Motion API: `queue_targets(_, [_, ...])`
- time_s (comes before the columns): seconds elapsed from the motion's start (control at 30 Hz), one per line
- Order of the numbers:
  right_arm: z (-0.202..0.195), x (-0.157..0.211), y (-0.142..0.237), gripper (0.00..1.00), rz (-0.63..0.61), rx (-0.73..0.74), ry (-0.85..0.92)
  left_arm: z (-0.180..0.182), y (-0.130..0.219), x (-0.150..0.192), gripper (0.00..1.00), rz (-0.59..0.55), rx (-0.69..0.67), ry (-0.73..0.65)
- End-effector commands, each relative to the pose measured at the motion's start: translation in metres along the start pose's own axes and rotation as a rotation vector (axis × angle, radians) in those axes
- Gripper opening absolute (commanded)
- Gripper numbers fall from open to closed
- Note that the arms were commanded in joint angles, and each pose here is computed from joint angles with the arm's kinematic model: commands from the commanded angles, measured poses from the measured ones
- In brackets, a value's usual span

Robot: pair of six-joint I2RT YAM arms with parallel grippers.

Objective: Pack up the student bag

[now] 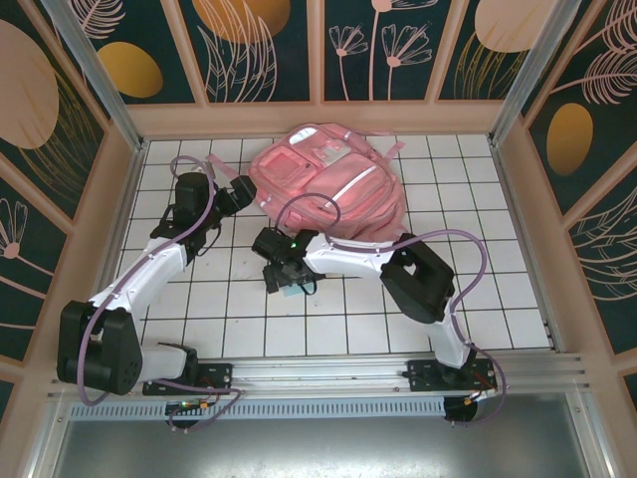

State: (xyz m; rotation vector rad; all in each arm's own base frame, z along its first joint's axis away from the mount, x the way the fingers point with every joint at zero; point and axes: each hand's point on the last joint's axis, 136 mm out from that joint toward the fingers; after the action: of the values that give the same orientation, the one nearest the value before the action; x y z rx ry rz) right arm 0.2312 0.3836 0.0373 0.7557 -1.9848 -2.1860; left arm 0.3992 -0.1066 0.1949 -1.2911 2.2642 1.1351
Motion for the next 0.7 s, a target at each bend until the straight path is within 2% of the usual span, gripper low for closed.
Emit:
queue_targets(0.0, [-0.007, 0.007, -0.008, 0.96, 0.020, 0.066, -0.008, -0.005, -0.001, -0.007, 0.99, -0.020, 0.030, 0.009])
queue_targets(0.3, [-0.005, 0.024, -0.032, 0.92, 0.072, 0.088, 0.006, -0.005, -0.002, -0.007, 0.98, -0.019, 0.029, 0.007])
queue_targets(0.37, [-0.007, 0.028, -0.035, 0.88, 0.082, 0.094, 0.006, -0.005, -0.002, -0.008, 0.98, -0.020, 0.028, 0.008])
queue_targets(0.5, [-0.006, 0.029, -0.036, 0.74, 0.084, 0.086, 0.007, -0.005, -0.003, -0.007, 0.99, -0.019, 0.028, 0.011])
queue_targets(0.67, [-0.003, 0.027, -0.037, 0.69, 0.081, 0.064, 0.013, -0.005, -0.003, -0.008, 0.99, -0.018, 0.031, 0.015])
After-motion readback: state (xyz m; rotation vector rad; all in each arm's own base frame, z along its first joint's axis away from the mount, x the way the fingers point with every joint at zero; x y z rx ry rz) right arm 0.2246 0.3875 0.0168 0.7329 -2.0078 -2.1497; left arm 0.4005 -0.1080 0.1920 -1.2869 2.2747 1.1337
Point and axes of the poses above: each hand's point on the last joint's axis, 136 mm out from that joint toward the fingers, its own y axis back along the fingers, its own z axis along the line the jaws close on, x = y × z, and after that the axes turned 4 degrees about y, right-handed
